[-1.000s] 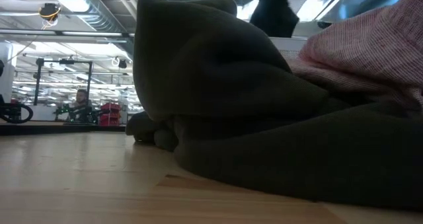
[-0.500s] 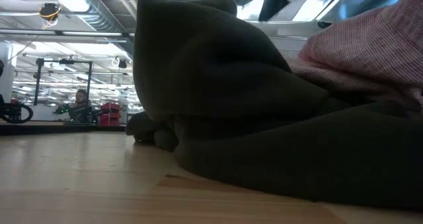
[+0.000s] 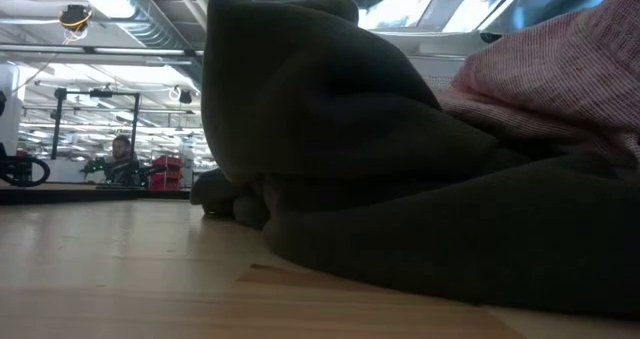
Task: Sort clothes
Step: Put the pink shirt into the white laundry bin
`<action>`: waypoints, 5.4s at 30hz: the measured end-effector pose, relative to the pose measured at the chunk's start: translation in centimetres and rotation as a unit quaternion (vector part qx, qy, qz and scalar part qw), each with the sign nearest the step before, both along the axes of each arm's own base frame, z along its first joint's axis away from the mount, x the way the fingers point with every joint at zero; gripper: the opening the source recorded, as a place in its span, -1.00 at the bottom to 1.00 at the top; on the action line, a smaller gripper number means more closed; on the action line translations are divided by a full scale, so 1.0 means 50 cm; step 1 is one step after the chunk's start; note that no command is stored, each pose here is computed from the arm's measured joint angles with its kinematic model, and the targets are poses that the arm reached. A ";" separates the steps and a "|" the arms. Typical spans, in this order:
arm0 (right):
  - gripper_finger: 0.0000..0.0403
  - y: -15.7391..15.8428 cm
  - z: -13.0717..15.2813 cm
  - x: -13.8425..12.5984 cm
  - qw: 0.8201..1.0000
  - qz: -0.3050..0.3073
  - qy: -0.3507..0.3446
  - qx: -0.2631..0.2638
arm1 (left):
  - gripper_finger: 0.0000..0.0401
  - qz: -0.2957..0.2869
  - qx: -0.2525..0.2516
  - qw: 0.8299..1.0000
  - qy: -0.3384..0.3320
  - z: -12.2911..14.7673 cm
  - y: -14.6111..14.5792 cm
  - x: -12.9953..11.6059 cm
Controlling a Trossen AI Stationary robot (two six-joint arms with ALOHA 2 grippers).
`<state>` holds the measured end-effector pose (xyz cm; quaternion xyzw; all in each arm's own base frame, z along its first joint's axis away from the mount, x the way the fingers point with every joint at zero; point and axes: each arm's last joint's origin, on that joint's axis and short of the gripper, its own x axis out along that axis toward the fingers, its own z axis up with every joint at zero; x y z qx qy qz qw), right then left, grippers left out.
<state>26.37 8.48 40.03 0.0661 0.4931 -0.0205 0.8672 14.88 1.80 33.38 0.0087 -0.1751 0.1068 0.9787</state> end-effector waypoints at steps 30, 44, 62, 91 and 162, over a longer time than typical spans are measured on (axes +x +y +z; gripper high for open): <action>0.06 0.324 -0.291 0.036 0.993 0.102 0.038 0.041 | -0.92 -0.011 -0.029 1.000 0.004 -0.004 0.000 0.001; 0.06 0.282 -0.340 -0.030 0.965 -0.023 0.215 -0.145 | -0.92 -0.026 -0.062 0.997 0.041 -0.020 0.000 0.006; 0.06 0.207 -0.471 0.007 0.961 -0.049 0.240 -0.126 | -0.92 -0.071 -0.046 0.995 0.053 -0.022 -0.006 0.008; -0.87 0.193 -0.197 -0.029 0.997 -0.057 0.004 -0.045 | -0.92 -0.075 -0.063 0.993 0.061 -0.027 -0.006 0.009; -0.86 -0.421 0.154 0.098 0.901 -0.141 -0.222 -0.345 | -0.92 0.030 0.232 0.972 0.032 0.002 -0.006 0.000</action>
